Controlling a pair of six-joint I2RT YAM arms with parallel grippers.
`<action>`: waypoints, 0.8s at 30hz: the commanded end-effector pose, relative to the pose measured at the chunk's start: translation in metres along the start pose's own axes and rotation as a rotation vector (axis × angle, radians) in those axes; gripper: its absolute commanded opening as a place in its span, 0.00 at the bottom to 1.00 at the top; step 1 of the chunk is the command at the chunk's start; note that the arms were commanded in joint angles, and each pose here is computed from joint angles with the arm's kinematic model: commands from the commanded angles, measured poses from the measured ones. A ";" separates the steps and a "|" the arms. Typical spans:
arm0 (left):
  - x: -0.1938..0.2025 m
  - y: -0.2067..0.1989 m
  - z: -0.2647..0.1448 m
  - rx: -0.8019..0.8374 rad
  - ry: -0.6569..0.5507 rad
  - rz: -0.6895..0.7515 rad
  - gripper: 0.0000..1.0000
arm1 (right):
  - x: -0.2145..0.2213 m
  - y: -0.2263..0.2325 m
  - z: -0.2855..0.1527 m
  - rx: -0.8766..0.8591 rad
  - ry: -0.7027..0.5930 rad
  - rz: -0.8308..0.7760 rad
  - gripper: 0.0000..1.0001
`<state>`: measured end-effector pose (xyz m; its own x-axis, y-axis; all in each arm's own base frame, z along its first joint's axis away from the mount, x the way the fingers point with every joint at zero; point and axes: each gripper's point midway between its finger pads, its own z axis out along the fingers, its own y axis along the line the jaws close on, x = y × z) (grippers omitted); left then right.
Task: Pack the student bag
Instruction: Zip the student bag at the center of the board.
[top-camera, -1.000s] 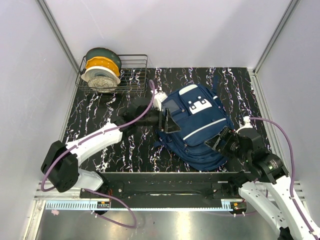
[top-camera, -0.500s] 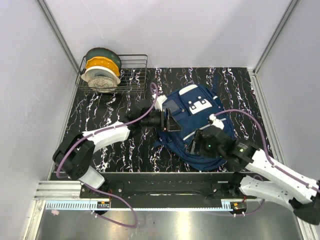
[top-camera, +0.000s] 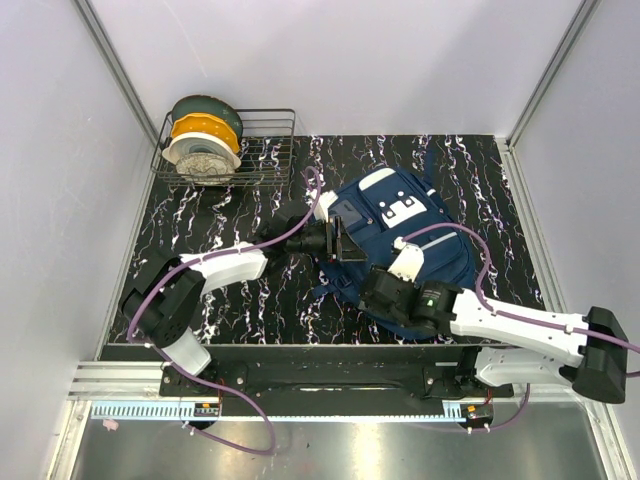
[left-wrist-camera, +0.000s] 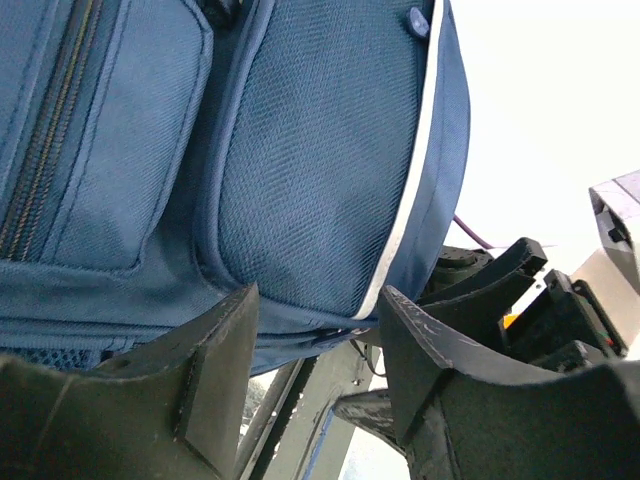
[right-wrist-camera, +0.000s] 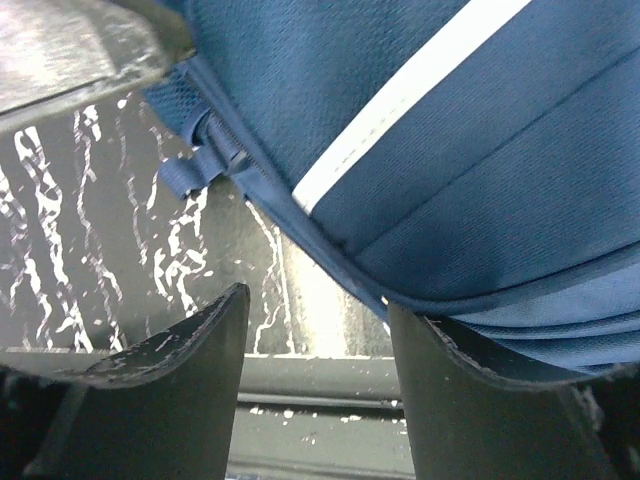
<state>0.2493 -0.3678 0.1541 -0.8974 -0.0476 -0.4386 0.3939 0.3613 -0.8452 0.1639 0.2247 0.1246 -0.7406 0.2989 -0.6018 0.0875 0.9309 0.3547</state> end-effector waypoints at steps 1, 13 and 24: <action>-0.015 -0.024 0.001 0.083 -0.047 0.069 0.54 | -0.032 -0.002 0.001 0.068 -0.165 0.075 0.61; -0.009 -0.025 -0.001 0.095 -0.036 0.060 0.53 | -0.035 -0.011 0.014 0.113 -0.232 0.059 0.41; -0.004 -0.034 -0.004 0.113 -0.040 0.052 0.53 | -0.040 -0.025 0.035 0.223 -0.359 0.136 0.41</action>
<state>0.2428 -0.3732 0.1591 -0.8945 -0.0494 -0.4444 0.4059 0.3271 -0.8534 0.1936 0.2081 0.1083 -0.5886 0.3849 -0.7109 0.2574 0.9228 0.2866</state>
